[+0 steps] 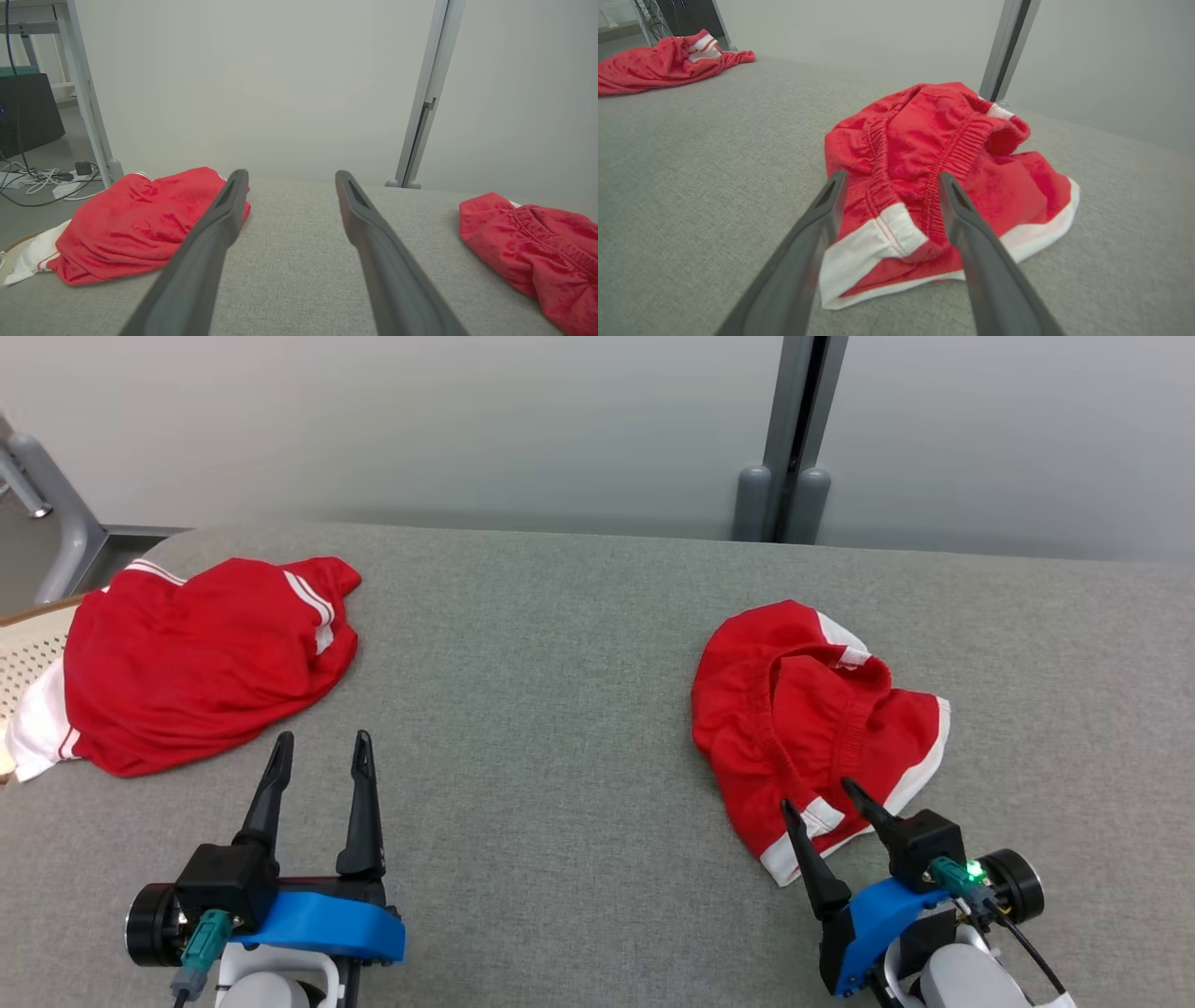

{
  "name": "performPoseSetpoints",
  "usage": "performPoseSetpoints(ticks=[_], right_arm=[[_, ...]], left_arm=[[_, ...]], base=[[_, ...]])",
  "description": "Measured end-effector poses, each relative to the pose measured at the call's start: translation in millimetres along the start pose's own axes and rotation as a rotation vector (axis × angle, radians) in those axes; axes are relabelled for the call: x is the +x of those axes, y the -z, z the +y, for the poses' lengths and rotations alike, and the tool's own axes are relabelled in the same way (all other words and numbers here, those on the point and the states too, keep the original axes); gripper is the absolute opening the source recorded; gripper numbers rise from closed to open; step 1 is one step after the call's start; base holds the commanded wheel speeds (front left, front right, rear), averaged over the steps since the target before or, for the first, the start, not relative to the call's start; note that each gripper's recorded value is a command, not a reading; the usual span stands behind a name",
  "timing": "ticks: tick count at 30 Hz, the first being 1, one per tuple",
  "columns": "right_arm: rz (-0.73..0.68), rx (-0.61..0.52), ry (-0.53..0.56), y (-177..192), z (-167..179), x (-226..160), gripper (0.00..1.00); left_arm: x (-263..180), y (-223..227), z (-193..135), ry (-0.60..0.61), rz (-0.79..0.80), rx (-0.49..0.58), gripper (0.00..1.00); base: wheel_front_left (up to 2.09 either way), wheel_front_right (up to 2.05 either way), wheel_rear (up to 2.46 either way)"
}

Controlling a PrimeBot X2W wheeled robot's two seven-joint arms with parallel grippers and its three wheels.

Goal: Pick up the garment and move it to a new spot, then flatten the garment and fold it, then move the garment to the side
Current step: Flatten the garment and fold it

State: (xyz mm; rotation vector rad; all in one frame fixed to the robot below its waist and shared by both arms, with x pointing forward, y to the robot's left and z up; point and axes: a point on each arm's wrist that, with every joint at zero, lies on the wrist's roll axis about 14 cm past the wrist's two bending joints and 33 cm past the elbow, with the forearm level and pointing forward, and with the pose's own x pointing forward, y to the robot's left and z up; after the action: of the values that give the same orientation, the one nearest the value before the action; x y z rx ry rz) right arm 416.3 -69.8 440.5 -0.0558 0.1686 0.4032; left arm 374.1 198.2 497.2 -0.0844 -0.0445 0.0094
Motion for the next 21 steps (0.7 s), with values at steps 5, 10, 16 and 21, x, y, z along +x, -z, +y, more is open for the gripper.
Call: performPoseSetpoints(ticks=[5,10,16,21], right_arm=[[0.116,-0.024,-0.027,33,4,8,1.00],[0.166,-0.023,-0.053,49,10,14,0.00],[0.085,-0.032,-0.086,22,18,33,0.00],[-0.063,-0.075,-0.158,-29,40,54,0.00]], left_arm=[[-1,5,6,-0.016,0.016,0.001,1.00],[1,4,12,-0.033,0.015,0.002,1.00],[1,3,16,-0.050,0.012,0.003,1.00],[-2,-1,19,-0.062,0.000,-0.003,1.00]], base=[[0.00,0.00,0.00],[0.00,0.00,0.00],[0.00,0.00,0.00],[0.00,0.00,0.00]])
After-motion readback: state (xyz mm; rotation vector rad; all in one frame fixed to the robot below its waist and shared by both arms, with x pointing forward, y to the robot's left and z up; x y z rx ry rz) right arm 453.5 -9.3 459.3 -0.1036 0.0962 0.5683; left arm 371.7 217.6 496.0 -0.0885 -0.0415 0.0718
